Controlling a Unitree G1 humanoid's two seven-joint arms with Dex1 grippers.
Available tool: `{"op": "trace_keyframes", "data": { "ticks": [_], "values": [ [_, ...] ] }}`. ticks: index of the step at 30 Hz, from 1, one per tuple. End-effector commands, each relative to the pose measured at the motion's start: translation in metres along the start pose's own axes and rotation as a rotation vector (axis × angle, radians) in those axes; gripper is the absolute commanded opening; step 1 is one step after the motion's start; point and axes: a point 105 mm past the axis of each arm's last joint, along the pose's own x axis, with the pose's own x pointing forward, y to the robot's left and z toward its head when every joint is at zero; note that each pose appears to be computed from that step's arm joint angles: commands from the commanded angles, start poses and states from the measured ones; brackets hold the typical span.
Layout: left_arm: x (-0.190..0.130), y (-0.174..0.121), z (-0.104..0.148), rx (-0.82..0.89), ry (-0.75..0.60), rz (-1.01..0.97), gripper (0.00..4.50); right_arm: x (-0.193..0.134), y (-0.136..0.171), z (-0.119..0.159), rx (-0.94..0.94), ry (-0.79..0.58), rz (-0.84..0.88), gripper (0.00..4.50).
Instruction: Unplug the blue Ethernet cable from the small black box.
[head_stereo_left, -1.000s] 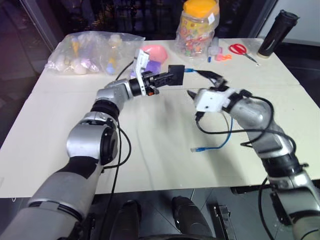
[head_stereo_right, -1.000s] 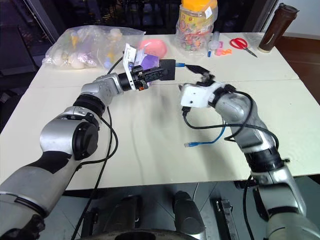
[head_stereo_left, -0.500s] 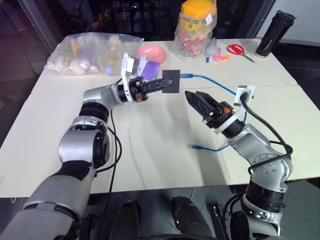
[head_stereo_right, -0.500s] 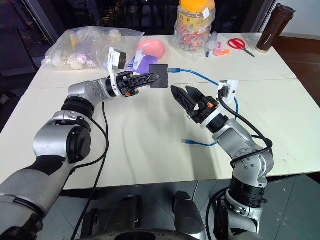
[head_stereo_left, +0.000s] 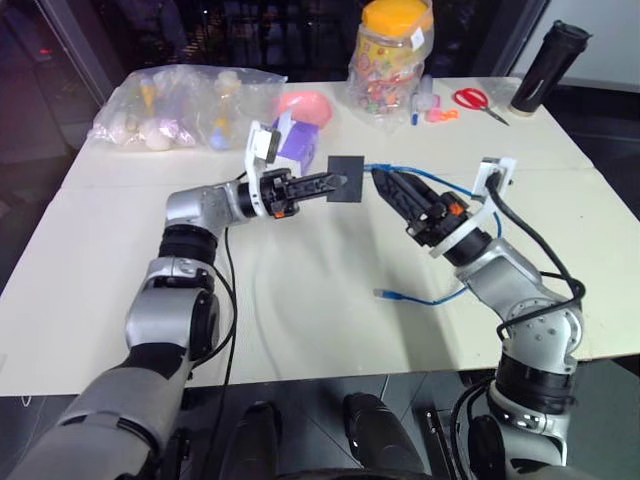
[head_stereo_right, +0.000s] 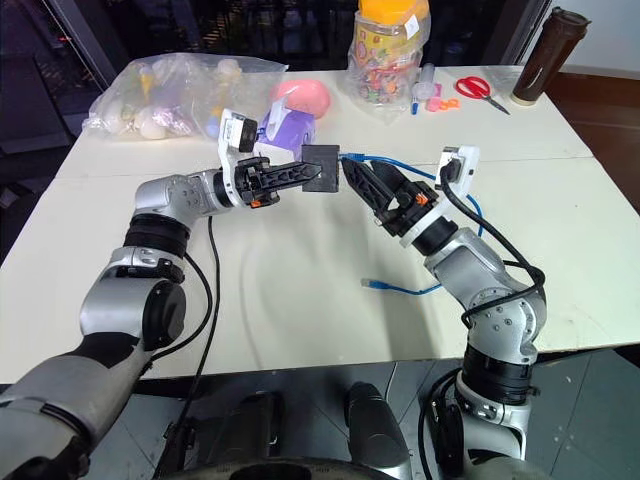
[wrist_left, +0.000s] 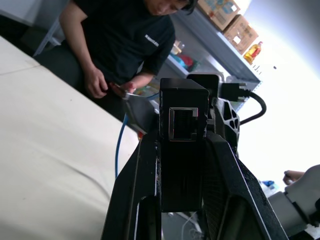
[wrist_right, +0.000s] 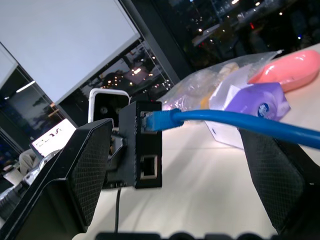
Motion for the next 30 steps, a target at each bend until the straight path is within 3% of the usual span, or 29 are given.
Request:
{"op": "trace_keyframes", "data": {
  "ticks": [1, 6, 7, 9, 15, 24, 30],
  "values": [
    [0.005, -0.009, 0.005, 0.025, -0.009, -0.034, 0.48, 0.004, 0.009, 0.007, -0.012, -0.031, 0.043, 4.14],
    [0.007, -0.013, 0.004, 0.021, -0.014, -0.044, 0.48, 0.006, 0.011, 0.006, -0.011, -0.039, 0.050, 4.14],
    [0.008, -0.013, 0.004, 0.019, -0.014, -0.046, 0.48, 0.006, 0.011, 0.005, -0.011, -0.038, 0.051, 3.91],
    [0.010, -0.014, 0.003, 0.018, -0.013, -0.051, 0.48, 0.007, 0.013, 0.003, -0.008, -0.037, 0.055, 3.29],
    [0.014, -0.015, 0.002, 0.015, -0.015, -0.057, 0.48, 0.010, 0.017, -0.001, 0.017, -0.033, 0.075, 0.19],
    [0.012, -0.012, 0.004, 0.014, -0.032, -0.036, 0.48, 0.009, 0.015, 0.001, 0.077, -0.072, 0.064, 0.05],
    [-0.007, -0.005, 0.017, 0.053, -0.079, 0.056, 0.48, -0.009, -0.012, 0.031, 0.140, -0.216, -0.040, 0.05]
  ]
}}
